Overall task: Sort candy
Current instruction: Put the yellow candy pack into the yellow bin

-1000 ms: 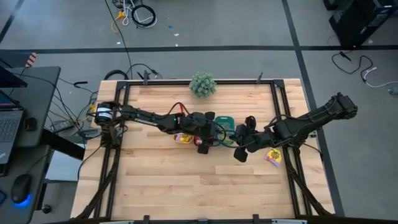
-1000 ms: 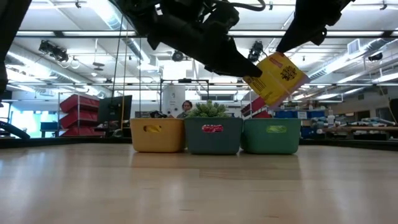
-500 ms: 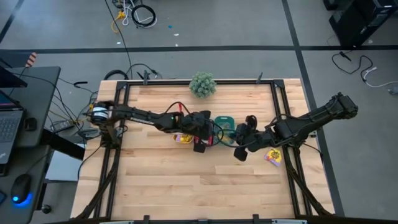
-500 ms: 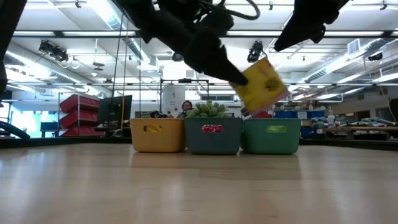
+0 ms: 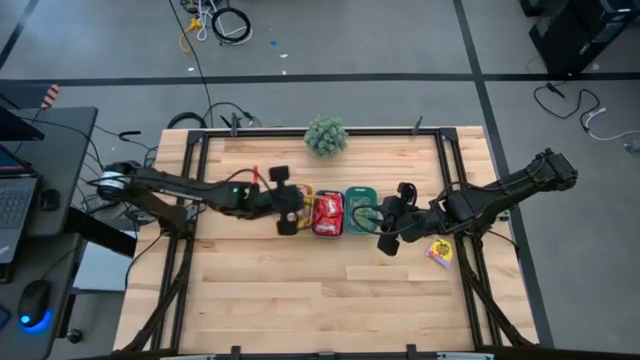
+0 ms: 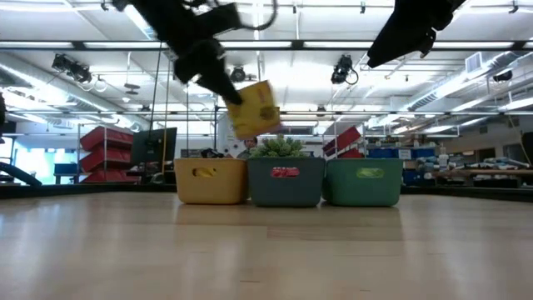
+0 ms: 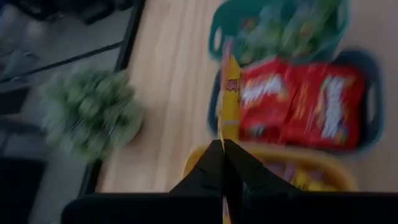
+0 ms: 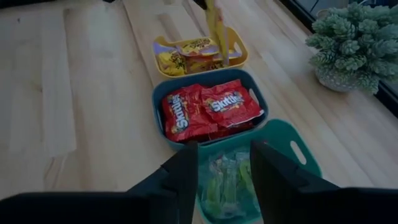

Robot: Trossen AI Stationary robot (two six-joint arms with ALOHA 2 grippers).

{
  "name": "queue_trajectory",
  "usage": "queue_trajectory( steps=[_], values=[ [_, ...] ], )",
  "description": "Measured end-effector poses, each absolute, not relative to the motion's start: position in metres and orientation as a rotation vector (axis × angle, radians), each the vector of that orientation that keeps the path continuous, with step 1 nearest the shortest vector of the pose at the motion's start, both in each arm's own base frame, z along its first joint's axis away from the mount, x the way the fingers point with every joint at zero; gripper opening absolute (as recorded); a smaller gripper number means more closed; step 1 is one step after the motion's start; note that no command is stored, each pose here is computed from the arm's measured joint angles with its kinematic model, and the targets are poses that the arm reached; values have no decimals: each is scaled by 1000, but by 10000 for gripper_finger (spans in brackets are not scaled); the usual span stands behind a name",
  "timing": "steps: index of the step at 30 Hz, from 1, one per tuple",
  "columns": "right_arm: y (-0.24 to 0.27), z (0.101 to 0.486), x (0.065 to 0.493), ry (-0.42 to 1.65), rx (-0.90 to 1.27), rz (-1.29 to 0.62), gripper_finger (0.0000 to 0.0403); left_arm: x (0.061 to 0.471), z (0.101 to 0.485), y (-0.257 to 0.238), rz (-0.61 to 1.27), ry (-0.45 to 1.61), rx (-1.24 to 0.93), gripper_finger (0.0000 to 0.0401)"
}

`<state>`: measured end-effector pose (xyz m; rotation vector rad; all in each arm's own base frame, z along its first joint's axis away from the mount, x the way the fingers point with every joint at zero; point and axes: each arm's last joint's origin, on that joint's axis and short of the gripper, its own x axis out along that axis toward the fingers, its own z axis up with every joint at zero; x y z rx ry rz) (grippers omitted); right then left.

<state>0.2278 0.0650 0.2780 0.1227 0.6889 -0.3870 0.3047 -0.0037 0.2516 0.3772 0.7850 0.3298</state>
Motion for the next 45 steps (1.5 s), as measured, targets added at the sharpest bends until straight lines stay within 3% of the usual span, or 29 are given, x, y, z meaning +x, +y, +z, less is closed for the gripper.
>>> queue_trajectory(
  steps=[8, 17, 23, 35, 45],
  values=[
    [62, 278, 229, 684, 122, -401, 134, 275, 217, -18, 457, 866, 357, 0],
    [62, 278, 229, 682, 121, -400, 137, 269, 194, -33, 407, 892, 259, 8],
    [62, 278, 229, 683, 120, -400, 139, 270, 186, -37, 295, 946, 215, 47],
    [62, 277, 228, 704, 109, -404, 139, 278, 183, -37, 294, 903, 221, 152],
    [58, 271, 227, 728, 103, -420, 139, 282, 183, -23, 333, 892, 220, 177]
  ],
)
